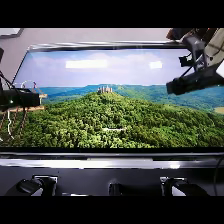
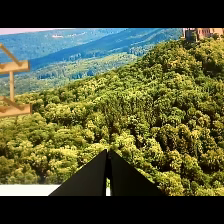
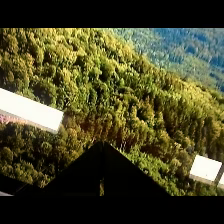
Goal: Fold the clothes and pants, and hang the long-sleeved shirts on hangers.
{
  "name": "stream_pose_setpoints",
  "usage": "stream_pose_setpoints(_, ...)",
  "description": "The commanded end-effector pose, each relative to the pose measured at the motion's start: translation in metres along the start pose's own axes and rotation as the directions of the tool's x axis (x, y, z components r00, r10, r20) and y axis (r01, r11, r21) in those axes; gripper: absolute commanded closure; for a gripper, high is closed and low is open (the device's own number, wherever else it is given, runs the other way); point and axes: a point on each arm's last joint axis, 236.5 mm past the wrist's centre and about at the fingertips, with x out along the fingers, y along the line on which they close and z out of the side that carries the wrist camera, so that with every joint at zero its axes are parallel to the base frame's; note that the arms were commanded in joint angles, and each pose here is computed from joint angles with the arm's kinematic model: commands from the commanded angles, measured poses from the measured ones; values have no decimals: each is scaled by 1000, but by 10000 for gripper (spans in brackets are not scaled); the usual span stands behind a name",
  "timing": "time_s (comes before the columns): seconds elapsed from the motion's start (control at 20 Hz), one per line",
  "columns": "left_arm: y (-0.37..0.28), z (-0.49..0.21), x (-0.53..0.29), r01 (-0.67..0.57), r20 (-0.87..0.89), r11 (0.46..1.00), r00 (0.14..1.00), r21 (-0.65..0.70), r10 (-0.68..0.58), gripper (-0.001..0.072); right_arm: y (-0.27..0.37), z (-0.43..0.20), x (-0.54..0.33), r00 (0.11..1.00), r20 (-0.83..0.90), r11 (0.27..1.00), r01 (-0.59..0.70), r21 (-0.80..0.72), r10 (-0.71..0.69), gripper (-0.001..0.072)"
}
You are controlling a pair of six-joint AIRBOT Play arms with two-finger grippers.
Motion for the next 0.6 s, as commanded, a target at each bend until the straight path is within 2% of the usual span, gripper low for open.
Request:
stream_pose_setpoints(0.0, 2, -8, 4, -3, -1, 1000, 1000, 20, 3, 677, 9, -25, 6, 996, -82, 1000, -20, 12, 21, 686)
stream_pose_setpoints(0.55, 1, -8, 4, -2, -1, 1000, 1000, 21, 2, 677, 8, -23, 6, 997, -75, 1000, -16, 10, 16, 686)
